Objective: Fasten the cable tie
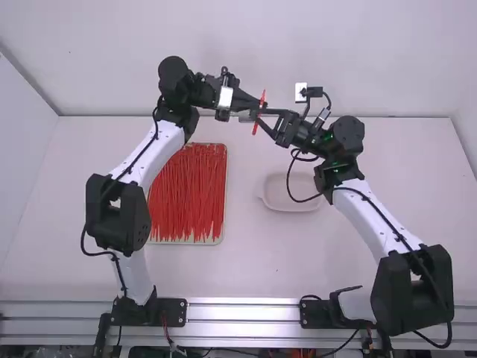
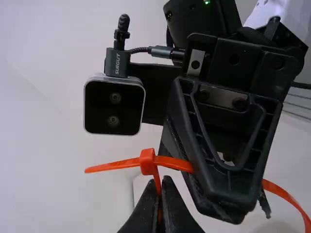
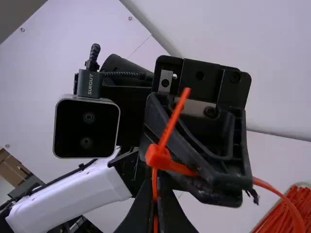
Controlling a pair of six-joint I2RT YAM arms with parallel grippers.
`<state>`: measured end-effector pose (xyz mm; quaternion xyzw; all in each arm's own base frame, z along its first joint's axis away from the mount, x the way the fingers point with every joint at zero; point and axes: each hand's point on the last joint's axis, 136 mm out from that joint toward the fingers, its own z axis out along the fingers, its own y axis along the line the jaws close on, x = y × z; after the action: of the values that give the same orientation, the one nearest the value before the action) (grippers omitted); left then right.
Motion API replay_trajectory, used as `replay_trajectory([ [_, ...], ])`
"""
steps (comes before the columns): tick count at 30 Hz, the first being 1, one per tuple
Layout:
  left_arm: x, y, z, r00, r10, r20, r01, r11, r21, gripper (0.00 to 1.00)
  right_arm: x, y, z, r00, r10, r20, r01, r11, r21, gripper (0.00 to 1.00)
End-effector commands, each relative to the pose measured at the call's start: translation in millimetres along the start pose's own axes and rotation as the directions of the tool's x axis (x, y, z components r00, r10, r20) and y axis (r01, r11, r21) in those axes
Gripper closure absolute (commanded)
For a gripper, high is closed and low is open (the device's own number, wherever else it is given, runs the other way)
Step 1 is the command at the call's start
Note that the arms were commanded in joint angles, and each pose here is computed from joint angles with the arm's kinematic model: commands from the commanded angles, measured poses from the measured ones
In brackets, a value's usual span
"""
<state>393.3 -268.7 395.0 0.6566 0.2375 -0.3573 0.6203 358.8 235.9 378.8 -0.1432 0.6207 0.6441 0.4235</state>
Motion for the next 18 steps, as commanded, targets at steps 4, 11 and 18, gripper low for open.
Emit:
replay_trajectory([
  [4, -10.2, -9.2, 1.8, 1.000, 0.012, 0.020, -0.013, 0.998, 0.058, 0.99, -26.1, 2.2, -5.3, 0.996, -0.049, 0.079, 0.047, 0.999, 0.026, 1.00],
  [11, -11.8, -8.8, 1.7, 0.999, 0.034, 0.021, -0.036, 0.998, 0.057, 0.99, -32.6, -1.3, -10.6, 0.994, -0.054, 0.098, 0.050, 0.998, 0.040, 1.00],
  [18, -5.7, -17.1, 2.0, 0.996, 0.081, 0.025, -0.083, 0.995, 0.057, 0.99, -39.9, 2.8, -14.4, 0.991, -0.064, 0.121, 0.061, 0.998, 0.028, 1.00],
])
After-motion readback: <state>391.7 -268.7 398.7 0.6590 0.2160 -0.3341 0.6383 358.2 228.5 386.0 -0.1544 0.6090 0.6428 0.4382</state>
